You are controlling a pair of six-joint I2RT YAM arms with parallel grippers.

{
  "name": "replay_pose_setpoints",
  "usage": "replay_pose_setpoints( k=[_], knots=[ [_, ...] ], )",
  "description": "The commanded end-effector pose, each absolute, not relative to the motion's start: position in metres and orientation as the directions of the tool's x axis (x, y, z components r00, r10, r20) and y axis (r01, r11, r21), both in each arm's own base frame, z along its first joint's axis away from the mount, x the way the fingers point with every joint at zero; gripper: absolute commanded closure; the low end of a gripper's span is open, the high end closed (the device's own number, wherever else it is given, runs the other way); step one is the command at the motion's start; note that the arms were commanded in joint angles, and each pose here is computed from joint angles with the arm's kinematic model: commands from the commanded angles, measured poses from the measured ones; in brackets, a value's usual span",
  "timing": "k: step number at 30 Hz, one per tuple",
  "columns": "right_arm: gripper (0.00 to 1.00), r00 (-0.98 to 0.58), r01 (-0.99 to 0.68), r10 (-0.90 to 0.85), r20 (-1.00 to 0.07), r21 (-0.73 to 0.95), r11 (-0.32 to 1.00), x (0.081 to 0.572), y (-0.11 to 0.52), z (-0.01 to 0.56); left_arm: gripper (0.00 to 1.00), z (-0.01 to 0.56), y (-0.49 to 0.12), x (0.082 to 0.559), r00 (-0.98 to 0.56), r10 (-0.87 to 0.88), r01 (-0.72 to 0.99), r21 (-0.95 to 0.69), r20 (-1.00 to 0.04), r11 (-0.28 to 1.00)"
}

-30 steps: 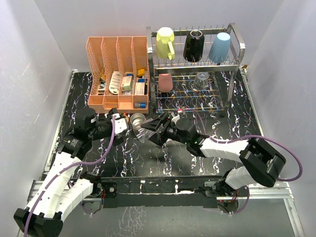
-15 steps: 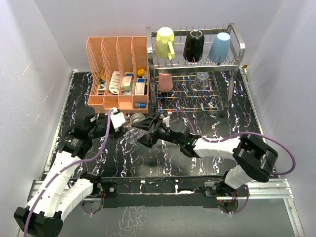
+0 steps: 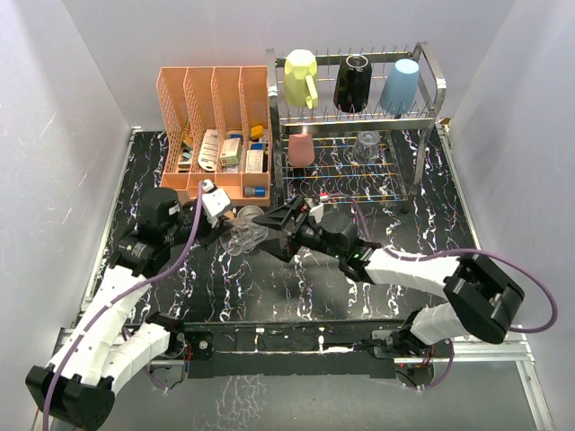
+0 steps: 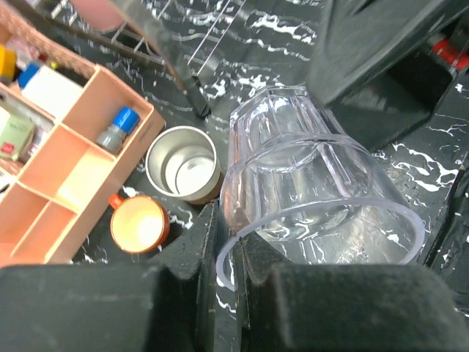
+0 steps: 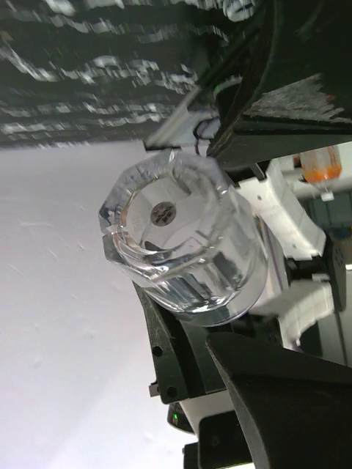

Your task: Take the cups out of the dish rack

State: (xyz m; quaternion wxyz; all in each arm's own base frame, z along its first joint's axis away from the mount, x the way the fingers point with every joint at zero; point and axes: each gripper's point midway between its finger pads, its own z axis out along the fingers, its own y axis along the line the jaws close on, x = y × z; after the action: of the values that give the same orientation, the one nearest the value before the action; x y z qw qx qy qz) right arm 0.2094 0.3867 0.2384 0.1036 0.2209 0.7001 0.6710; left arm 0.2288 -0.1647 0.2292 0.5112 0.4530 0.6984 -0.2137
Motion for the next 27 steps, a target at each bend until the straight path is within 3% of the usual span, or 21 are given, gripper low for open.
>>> replay_pose_setpoints(
  k=[1, 7, 10, 13, 23, 27],
  knots=[
    [0.02, -0.847, 0.099, 0.53, -0.026, 0.973, 0.207, 0.231, 0.344, 0.205, 1.0, 0.23, -0.151, 0.24, -0.237, 0.445, 0.797, 0.088, -0.864, 0.597],
    [0.02, -0.737, 0.071, 0.614, -0.283, 0.871, 0.487, 0.259, 0.264, 0.173, 1.0, 0.185, -0.139, 0.228, -0.439, 0.588, 0.821, -0.037, -0.679, 0.569],
    [0.02, -0.677, 0.068, 0.637, -0.37, 0.83, 0.554, 0.271, 0.229, 0.176, 1.0, 0.157, -0.118, 0.22, -0.516, 0.684, 0.818, -0.057, -0.515, 0.573],
    [0.02, -0.626, 0.063, 0.634, -0.454, 0.781, 0.621, 0.282, 0.202, 0.182, 1.0, 0.142, -0.104, 0.218, -0.553, 0.723, 0.807, -0.053, -0.414, 0.588],
    [0.02, -0.528, 0.069, 0.54, -0.655, 0.601, 0.796, 0.309, 0.16, 0.19, 1.0, 0.102, -0.079, 0.239, -0.618, 0.748, 0.766, 0.028, -0.241, 0.642],
    [0.02, -0.504, 0.072, 0.512, -0.695, 0.558, 0.827, 0.311, 0.151, 0.191, 0.92, 0.088, -0.073, 0.249, -0.635, 0.746, 0.752, 0.059, -0.201, 0.656]
  ],
)
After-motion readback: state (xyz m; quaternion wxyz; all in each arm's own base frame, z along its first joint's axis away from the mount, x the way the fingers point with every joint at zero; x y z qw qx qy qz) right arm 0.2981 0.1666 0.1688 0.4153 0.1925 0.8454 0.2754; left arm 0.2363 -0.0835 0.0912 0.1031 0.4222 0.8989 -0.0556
